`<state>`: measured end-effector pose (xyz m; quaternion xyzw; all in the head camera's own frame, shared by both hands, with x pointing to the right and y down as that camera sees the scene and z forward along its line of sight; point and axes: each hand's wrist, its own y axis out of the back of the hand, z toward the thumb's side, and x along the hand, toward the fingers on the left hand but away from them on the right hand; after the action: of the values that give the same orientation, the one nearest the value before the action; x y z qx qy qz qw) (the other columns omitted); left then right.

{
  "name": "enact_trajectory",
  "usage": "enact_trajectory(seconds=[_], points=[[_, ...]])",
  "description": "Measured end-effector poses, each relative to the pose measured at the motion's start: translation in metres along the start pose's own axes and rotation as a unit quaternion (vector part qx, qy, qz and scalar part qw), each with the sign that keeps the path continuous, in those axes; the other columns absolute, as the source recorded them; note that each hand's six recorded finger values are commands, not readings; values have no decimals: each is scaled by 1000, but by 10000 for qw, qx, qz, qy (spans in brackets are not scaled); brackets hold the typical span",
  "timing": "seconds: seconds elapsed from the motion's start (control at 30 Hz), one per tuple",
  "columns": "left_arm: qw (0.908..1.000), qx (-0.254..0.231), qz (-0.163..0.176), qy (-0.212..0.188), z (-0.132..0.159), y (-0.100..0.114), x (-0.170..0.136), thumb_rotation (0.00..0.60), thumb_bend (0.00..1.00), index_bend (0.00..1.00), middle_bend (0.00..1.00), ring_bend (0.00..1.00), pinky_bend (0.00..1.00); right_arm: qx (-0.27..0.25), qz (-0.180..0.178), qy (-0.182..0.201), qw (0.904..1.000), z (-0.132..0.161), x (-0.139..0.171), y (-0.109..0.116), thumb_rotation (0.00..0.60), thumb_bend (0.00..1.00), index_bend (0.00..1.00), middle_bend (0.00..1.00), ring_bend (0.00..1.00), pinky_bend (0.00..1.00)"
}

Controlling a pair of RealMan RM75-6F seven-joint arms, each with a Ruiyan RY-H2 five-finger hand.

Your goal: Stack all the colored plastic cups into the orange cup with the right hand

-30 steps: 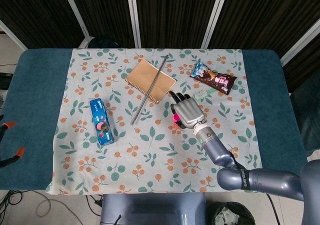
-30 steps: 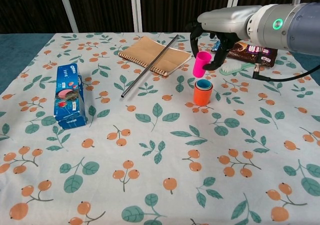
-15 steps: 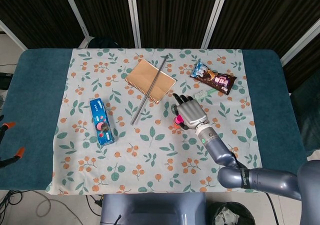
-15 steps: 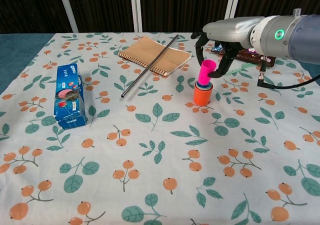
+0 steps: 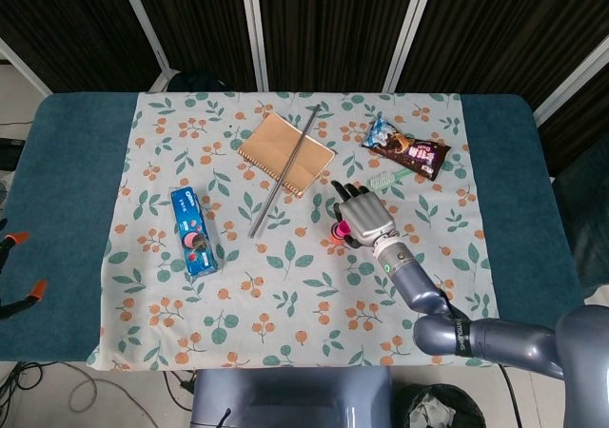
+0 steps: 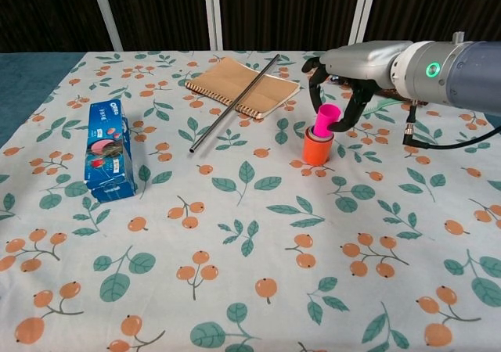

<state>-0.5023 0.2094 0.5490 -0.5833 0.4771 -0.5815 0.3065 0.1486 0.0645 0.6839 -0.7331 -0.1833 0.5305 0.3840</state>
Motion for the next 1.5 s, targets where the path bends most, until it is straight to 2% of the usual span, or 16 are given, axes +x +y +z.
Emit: enact_trajectory(seconds=[0.07, 0.13, 0.2, 0.4, 0.6, 0.73, 0.83, 1.0, 1.1, 1.23, 1.43, 1.5], points=[[10000, -1, 3, 2, 0, 0, 0, 600, 243, 225, 11, 0, 0, 6, 66, 17, 10000, 0, 1, -3, 600, 385, 42, 0, 56, 304], [10000, -6, 5, 9, 0, 0, 0, 600, 243, 225, 11, 0, 0, 40, 183, 30, 9998, 0, 2, -6, 600, 357, 2, 0, 43, 246], [10000, -6, 8, 7, 0, 0, 0, 600, 243, 225, 11, 0, 0, 107, 258, 33, 9996, 0, 3, -8, 600, 334, 0, 0, 32, 181], [10000, 0, 11, 2, 0, 1, 0, 600, 243, 226, 11, 0, 0, 123, 210, 16, 9997, 2, 9, 1, 600, 307, 0, 0, 20, 170], [10000, 4, 6, -12, 0, 0, 0, 600, 243, 226, 11, 0, 0, 98, -340, -79, 9993, -8, 35, 32, 600, 306, 0, 0, 19, 154], [10000, -17, 22, -9, 1, 1, 0, 600, 243, 225, 11, 0, 0, -46, -846, -285, 9960, -32, 73, 53, 600, 306, 0, 0, 20, 139], [10000, -19, 27, -14, 1, 1, 0, 600, 243, 226, 11, 0, 0, -219, -1131, -492, 9921, -56, 109, 54, 600, 306, 0, 0, 20, 137], [10000, 5, 28, -47, 3, -1, -1, 600, 243, 226, 11, 0, 0, -257, -1577, -861, 9834, -92, 177, 37, 600, 306, 0, 0, 19, 137], [10000, -7, 58, -57, 3, 0, -2, 600, 243, 225, 11, 0, 0, -243, -1833, -1084, 9768, -108, 223, 19, 600, 306, 0, 0, 20, 137], [9999, -56, 122, -71, 4, 3, -2, 600, 243, 226, 11, 0, 0, -102, -1853, -1409, 9725, -124, 274, -16, 600, 306, 0, 0, 19, 137], [9998, -96, 169, -103, 4, 5, -1, 600, 243, 226, 11, 0, 0, 4, -1675, -1500, 9744, -124, 292, -51, 600, 306, 0, 0, 19, 137], [9998, -86, 166, -114, 4, 5, -1, 600, 243, 226, 11, 0, 0, 71, -1656, -1503, 9747, -125, 291, -54, 600, 306, 0, 0, 20, 137]])
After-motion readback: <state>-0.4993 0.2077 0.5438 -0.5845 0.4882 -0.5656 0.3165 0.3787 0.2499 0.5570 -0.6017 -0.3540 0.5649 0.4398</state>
